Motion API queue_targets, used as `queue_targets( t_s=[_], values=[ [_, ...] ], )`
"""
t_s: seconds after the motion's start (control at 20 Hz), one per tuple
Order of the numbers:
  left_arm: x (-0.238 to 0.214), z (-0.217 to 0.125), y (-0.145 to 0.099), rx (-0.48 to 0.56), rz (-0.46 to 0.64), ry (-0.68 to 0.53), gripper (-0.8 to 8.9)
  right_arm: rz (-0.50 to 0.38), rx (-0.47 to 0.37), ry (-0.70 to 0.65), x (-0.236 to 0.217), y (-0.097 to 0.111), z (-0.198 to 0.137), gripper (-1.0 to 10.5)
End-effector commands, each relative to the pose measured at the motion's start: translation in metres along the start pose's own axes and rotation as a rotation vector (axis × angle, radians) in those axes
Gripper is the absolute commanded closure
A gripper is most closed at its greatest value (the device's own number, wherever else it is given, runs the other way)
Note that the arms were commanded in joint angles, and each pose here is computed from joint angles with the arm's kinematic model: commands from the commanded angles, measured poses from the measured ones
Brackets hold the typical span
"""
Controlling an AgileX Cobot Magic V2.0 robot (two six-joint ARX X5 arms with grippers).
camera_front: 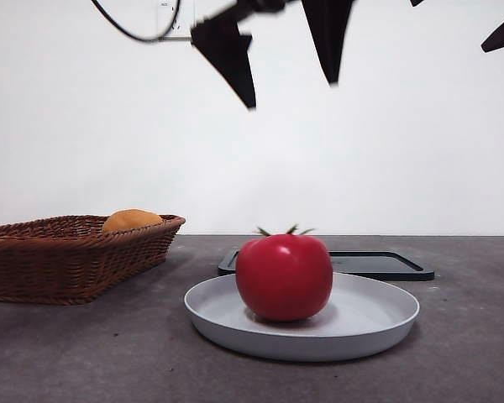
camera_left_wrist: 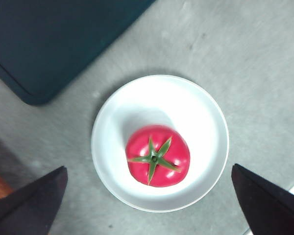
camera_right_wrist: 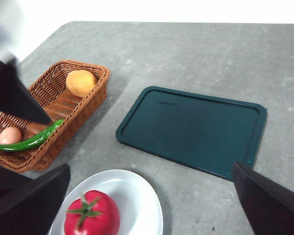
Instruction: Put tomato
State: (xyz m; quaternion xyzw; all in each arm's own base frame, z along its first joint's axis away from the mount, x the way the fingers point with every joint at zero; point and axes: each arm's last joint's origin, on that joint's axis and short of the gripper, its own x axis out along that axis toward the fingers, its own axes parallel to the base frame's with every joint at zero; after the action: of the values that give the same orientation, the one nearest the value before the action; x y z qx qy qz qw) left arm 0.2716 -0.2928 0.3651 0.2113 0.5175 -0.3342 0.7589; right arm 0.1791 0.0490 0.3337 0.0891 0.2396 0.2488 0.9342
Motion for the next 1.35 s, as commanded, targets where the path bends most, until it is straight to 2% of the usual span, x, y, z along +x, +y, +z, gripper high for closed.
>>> queue_targets(
  t_s=[0.05, 0.25, 0.5, 0.75, 0.95, 1.15, 1.35],
  values=[
    [-0.032, -0.009, 0.001, 0.028, 0.006, -0.043, 0.61, 0.006, -0.012, -0.016, 0.0, 0.002, 0.005, 4.0],
    [-0.056, -0.028, 0.014, 0.0, 0.021, -0.062, 0.62, 0.006, -0.012, -0.016, 0.0, 0.002, 0.005, 4.0],
    [-0.066, -0.079, 0.036, -0.036, 0.05, -0.015, 0.62, 0.006, -0.012, -0.015, 0.0, 0.002, 0.005, 4.0],
    [-0.054, -0.141, 0.057, -0.112, 0.113, -0.216, 0.62, 0.006, -0.012, -0.015, 0.0, 0.002, 0.005, 4.0],
    [-0.043, -0.186, 0.056, -0.122, 0.145, -0.4, 0.62, 0.006, -0.011, -0.013, 0.0, 0.002, 0.005, 4.0],
    [-0.03, -0.215, 0.046, -0.05, -0.006, -0.593, 0.62, 0.006, -0.011, -0.013, 0.0, 0.002, 0.005, 4.0],
    [-0.024, -0.223, 0.042, -0.013, -0.108, -0.624, 0.62, 0.006, -0.011, -0.015, 0.0, 0.002, 0.005, 4.0]
  ],
)
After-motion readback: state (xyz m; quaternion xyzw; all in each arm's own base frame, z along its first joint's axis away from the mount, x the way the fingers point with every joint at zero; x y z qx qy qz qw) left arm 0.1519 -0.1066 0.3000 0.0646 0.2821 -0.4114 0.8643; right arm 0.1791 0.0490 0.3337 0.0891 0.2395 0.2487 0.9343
